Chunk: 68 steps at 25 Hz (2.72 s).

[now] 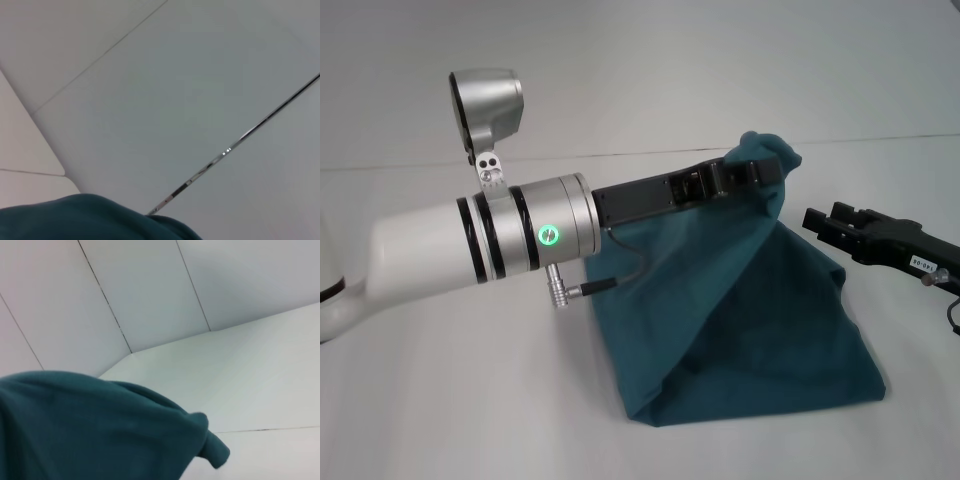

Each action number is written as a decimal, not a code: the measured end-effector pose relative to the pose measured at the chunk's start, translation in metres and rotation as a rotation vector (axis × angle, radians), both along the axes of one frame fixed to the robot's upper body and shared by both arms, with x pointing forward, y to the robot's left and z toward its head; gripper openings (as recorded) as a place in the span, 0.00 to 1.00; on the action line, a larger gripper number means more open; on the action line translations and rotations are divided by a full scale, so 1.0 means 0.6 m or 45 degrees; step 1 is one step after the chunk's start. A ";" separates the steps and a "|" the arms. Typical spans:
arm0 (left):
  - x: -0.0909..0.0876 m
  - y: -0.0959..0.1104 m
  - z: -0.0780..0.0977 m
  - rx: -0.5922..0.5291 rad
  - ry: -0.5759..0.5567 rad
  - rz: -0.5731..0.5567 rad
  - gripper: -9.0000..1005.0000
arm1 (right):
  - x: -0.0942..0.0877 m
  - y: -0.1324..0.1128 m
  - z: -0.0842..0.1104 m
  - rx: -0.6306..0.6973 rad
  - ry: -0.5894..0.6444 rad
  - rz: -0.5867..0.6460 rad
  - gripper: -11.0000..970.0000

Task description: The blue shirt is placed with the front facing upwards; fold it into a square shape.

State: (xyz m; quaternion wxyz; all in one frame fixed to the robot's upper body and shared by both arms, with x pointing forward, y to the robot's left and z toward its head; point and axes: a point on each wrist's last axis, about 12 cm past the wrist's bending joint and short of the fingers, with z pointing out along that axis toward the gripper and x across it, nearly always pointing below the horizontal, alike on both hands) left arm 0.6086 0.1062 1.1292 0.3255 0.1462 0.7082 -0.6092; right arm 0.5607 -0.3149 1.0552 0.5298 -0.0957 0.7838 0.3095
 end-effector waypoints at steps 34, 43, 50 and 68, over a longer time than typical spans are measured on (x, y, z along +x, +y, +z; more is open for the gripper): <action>-0.062 0.162 -0.023 0.052 -0.270 0.123 0.90 | 0.045 -0.054 0.079 0.161 0.436 0.062 0.62; -0.095 0.203 -0.051 0.120 -0.288 0.174 0.96 | 0.089 0.006 0.073 0.093 0.500 0.051 0.62; -0.099 0.212 -0.060 0.150 -0.281 0.196 0.96 | 0.116 0.059 0.054 -0.016 0.534 0.029 0.60; -0.099 0.213 -0.063 0.169 -0.278 0.197 0.96 | 0.115 0.076 0.031 -0.062 0.523 -0.049 0.44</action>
